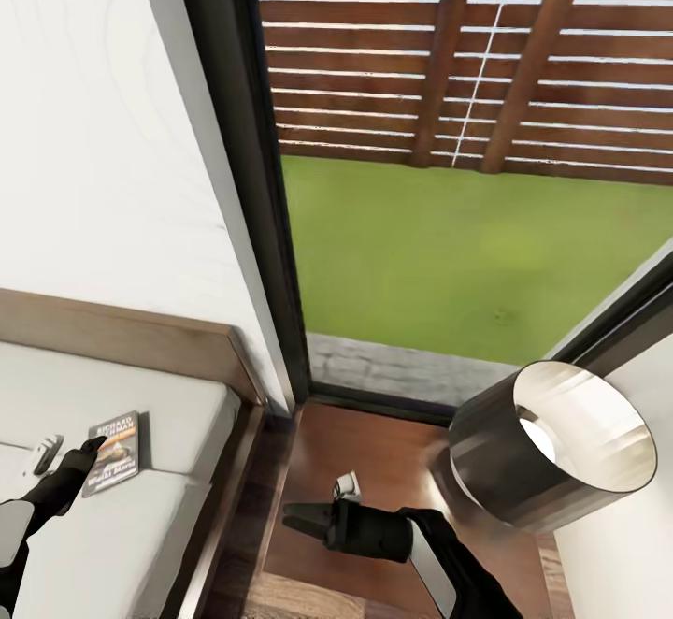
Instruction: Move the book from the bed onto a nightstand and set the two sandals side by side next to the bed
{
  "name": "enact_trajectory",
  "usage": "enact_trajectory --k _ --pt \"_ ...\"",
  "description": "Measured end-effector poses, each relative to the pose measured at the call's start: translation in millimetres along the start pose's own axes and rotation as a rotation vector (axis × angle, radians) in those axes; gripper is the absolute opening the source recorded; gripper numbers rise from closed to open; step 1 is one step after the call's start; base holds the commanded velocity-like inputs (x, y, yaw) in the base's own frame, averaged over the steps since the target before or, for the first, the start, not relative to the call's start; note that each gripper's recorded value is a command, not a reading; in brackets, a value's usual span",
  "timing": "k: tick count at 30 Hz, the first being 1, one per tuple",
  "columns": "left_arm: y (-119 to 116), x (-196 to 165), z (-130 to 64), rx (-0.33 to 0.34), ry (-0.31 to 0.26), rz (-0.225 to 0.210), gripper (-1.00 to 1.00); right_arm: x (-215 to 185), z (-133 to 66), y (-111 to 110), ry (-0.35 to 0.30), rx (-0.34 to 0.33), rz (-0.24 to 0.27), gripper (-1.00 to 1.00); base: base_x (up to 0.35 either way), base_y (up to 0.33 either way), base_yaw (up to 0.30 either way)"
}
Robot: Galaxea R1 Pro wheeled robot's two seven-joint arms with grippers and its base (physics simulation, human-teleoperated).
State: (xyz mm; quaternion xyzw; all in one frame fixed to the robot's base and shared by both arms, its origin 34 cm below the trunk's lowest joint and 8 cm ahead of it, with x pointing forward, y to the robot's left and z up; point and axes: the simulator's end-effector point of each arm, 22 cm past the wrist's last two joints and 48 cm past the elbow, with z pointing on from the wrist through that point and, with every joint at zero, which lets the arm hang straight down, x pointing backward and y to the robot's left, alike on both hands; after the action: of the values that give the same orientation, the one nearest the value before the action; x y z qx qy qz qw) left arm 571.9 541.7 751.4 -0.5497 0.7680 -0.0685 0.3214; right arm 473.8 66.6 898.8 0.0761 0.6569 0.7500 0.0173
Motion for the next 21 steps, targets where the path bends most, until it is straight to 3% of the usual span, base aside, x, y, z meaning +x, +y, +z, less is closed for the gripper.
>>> enact_trajectory --k 21 --pt "11 3 4.9 -0.023 0.006 0.003 1.0 2 -1.6 -9 -0.004 0.002 0.024 1.0 0.0 0.0 0.0"
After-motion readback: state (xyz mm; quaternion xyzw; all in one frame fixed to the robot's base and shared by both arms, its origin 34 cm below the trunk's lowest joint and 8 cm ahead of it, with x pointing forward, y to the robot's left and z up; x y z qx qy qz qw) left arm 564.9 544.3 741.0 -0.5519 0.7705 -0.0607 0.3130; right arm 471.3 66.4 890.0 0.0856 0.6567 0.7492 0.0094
